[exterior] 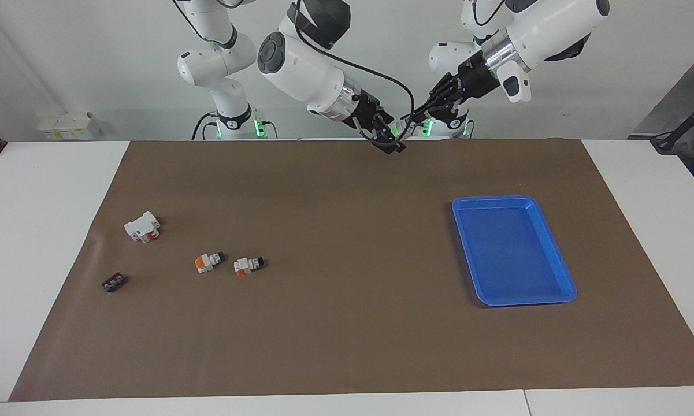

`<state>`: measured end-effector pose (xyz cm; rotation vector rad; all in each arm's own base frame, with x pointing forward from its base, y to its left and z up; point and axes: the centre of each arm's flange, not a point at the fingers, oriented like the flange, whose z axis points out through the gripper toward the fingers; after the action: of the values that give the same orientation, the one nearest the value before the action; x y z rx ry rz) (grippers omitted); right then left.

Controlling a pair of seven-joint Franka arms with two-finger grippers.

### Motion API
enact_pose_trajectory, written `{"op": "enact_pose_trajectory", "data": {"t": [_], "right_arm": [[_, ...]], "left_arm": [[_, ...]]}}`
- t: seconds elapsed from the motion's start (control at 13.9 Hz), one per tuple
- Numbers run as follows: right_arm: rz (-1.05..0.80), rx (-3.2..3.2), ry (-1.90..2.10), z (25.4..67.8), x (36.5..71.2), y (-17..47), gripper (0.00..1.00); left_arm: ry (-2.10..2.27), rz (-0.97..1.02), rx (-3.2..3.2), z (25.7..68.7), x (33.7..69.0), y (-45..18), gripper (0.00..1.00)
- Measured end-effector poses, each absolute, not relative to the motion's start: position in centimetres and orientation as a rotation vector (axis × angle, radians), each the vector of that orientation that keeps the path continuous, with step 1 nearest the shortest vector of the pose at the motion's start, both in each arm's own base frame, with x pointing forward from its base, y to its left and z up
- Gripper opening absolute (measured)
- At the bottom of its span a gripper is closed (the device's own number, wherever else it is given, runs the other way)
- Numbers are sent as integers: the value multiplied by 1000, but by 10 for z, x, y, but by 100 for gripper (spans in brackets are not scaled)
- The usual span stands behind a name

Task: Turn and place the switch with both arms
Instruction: 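Open the right gripper and pull it back while the left gripper holds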

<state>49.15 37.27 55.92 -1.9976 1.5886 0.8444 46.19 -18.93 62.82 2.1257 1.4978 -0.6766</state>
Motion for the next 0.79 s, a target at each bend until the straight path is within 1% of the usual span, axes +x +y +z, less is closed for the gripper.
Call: {"op": "enact_pose_trajectory", "data": {"t": [0.14, 0.29, 0.43, 0.58, 0.79], "right_arm": [[803, -2085, 1538, 571, 486, 357, 100], [701, -2218, 1454, 582, 483, 337, 100], [550, -2366, 1344, 594, 484, 308, 100], [386, -2484, 1240, 604, 491, 277, 100], [179, -2655, 1071, 603, 510, 232, 100]], "left_arm": [[1480, -640, 2188, 619, 459, -185, 10], [1411, -510, 2384, 601, 449, -179, 10], [1345, -416, 2484, 584, 438, -174, 10], [1274, -295, 2507, 567, 437, -157, 10], [1107, -199, 2573, 536, 441, -103, 10]]}}
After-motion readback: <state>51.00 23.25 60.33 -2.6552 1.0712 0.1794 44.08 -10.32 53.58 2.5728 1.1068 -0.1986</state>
